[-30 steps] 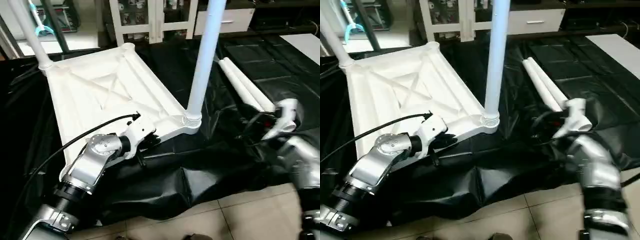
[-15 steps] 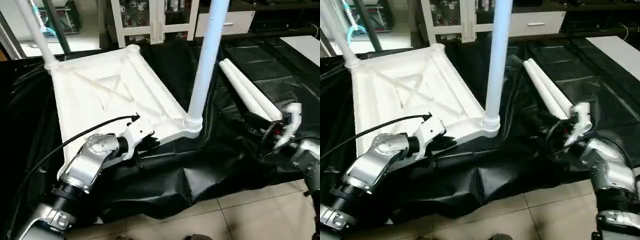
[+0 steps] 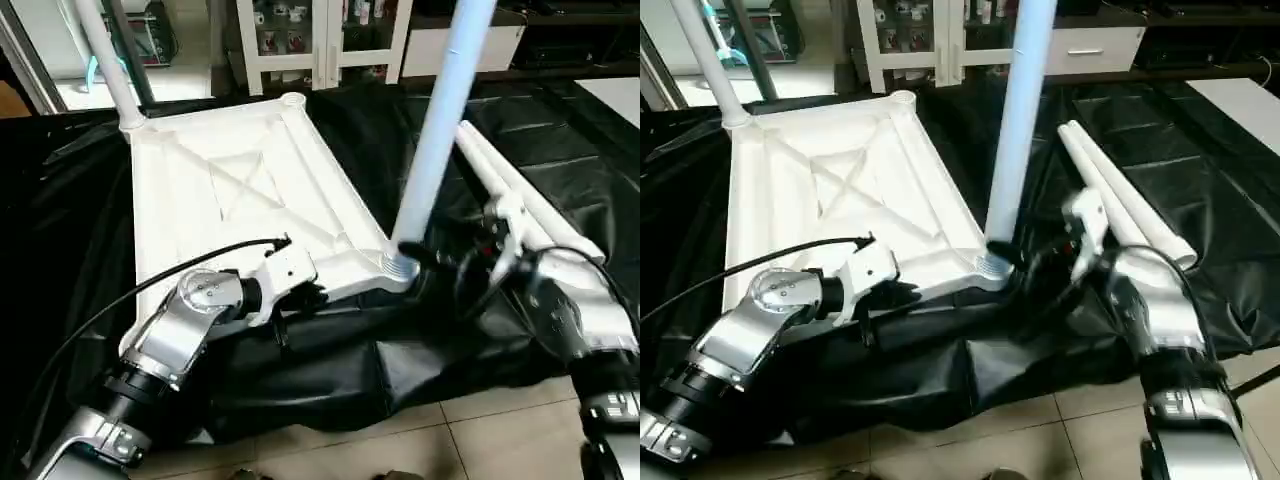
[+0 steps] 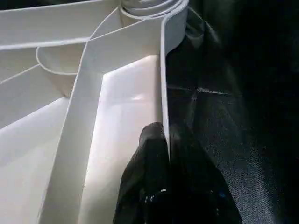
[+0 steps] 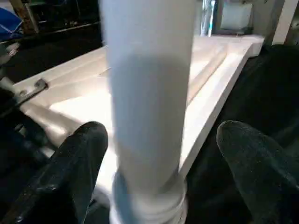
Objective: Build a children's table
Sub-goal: Insert table leg to table base
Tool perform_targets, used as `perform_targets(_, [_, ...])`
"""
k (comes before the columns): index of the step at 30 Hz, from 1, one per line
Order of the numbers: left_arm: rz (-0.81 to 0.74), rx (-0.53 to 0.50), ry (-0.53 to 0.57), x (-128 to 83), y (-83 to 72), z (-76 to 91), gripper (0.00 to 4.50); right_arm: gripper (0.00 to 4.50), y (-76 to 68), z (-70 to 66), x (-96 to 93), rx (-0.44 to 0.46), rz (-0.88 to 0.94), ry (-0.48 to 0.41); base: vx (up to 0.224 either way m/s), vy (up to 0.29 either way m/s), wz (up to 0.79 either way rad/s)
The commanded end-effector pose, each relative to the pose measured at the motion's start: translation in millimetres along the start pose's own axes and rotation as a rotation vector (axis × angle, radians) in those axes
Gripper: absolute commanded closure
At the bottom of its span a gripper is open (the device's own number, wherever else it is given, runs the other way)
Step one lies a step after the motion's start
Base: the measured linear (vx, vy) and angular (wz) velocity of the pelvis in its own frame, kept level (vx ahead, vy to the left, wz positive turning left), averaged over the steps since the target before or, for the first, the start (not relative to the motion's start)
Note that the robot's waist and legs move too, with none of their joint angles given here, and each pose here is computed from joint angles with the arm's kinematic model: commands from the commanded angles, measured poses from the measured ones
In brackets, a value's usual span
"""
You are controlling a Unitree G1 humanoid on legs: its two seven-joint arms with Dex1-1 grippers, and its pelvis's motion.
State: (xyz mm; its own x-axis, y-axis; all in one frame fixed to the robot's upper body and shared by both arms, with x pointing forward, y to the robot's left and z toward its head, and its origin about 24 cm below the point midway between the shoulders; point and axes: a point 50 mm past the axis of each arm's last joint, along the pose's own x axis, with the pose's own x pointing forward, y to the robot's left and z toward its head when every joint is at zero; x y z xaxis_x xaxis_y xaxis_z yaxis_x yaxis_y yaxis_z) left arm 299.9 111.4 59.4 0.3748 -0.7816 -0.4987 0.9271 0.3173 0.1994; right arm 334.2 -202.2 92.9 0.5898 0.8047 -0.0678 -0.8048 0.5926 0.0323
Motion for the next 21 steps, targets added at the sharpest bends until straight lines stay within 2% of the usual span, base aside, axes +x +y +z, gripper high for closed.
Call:
perform_targets(1, [-0.107,-0.016,0.071,9,-18.9,-15.3,4.5,0.39,0.9,0.0,4.9,0.005,0.021,0.007,0.0,0.0,0.0])
perform_targets(7, [-0.12,-0.011,0.076,9,-19.8,-15.2,4.5,0.39,1.1,-4.7,13.6,0.053,0.075,0.024,0.0,0.0,0.0])
perform_targets(11, [-0.122,-0.008,0.078,8,-19.5,-14.8,4.5,0.63,-0.6,-5.1,15.8,0.07,0.093,0.036,0.0,0.0,0.0])
perform_targets(14, [-0.13,-0.008,0.08,8,-19.7,-14.7,4.5,1.04,-1.5,-6.7,17.7,0.076,0.109,0.059,0.0,0.0,0.0])
perform_targets(16, [-0.137,-0.008,0.081,8,-20.3,-14.7,4.5,1.04,-1.2,-7.6,18.8,0.079,0.118,0.066,0.0,0.0,0.0])
perform_targets(18, [-0.142,-0.007,0.082,8,-21.2,-14.8,4.5,1.17,-1.1,-8.4,20.2,0.083,0.131,0.072,0.0,0.0,0.0])
perform_targets(19, [-0.143,-0.007,0.083,8,-21.4,-15.0,4.5,1.43,-1.1,-8.6,20.9,0.082,0.137,0.076,0.0,0.0,0.0])
perform_targets(21, [-0.142,-0.008,0.084,8,-21.3,-15.1,4.5,1.48,-1.1,-8.5,21.1,0.085,0.143,0.076,0.0,0.0,0.0])
